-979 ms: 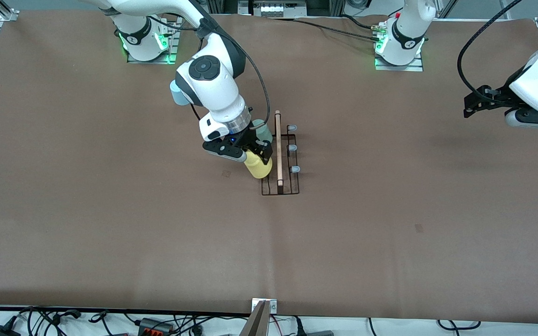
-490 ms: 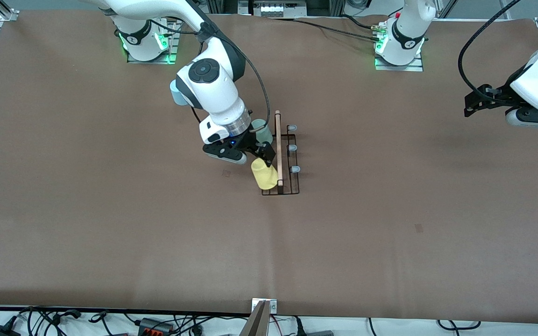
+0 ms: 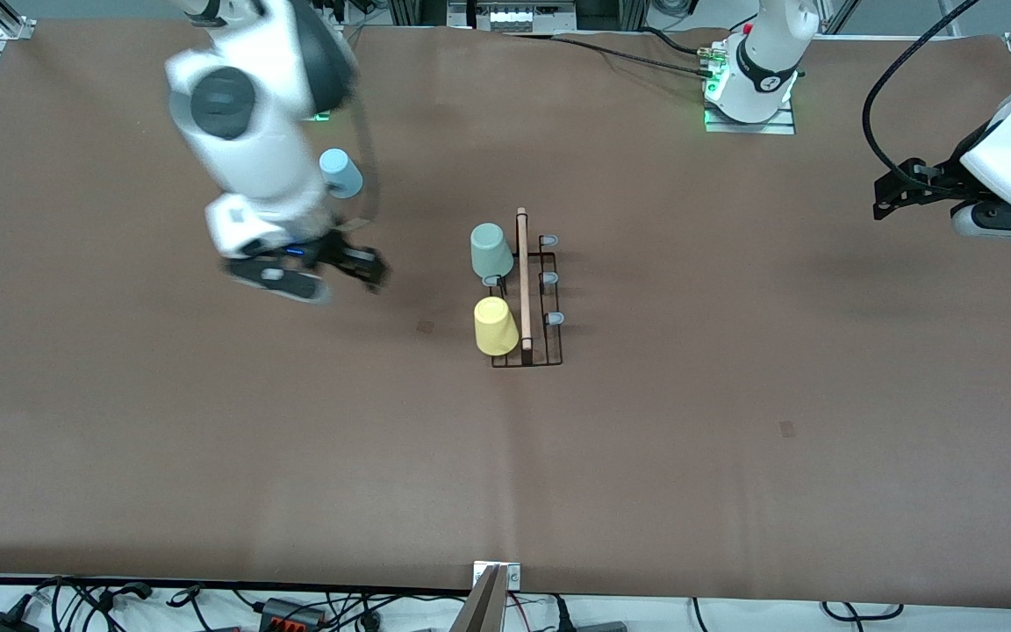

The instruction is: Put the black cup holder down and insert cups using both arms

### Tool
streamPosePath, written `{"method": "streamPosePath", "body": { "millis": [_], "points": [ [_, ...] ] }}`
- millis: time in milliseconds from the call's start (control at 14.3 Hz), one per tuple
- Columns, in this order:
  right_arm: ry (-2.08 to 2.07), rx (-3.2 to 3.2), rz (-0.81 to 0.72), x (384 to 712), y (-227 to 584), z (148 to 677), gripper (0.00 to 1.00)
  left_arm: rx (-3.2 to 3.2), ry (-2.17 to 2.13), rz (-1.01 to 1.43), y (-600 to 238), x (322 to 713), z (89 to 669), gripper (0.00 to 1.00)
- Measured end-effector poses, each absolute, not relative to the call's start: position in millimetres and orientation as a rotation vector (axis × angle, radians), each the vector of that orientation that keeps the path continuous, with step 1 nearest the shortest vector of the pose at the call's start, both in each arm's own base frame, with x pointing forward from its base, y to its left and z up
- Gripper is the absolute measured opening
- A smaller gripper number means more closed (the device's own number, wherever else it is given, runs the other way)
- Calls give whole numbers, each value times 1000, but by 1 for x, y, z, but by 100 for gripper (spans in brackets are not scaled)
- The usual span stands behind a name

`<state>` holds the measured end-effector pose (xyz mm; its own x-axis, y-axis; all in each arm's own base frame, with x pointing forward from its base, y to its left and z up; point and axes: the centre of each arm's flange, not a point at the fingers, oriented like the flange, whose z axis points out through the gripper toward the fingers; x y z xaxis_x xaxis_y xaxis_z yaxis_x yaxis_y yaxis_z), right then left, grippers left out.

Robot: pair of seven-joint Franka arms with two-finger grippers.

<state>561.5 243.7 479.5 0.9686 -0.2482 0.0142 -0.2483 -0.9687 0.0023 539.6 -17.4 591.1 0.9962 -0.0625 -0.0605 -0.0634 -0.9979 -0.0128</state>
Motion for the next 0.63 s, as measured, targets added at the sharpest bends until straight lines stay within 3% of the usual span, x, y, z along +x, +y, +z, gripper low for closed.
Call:
{"method": "streamPosePath", "body": {
  "millis": [350, 629],
  "points": [
    [-120, 3118, -164, 578, 21, 539, 100, -3124, 100, 94, -18, 540, 591, 100],
    [-275, 3108, -39, 569, -97, 606, 100, -3124, 101, 93, -19, 540, 592, 100]
  ]
}}
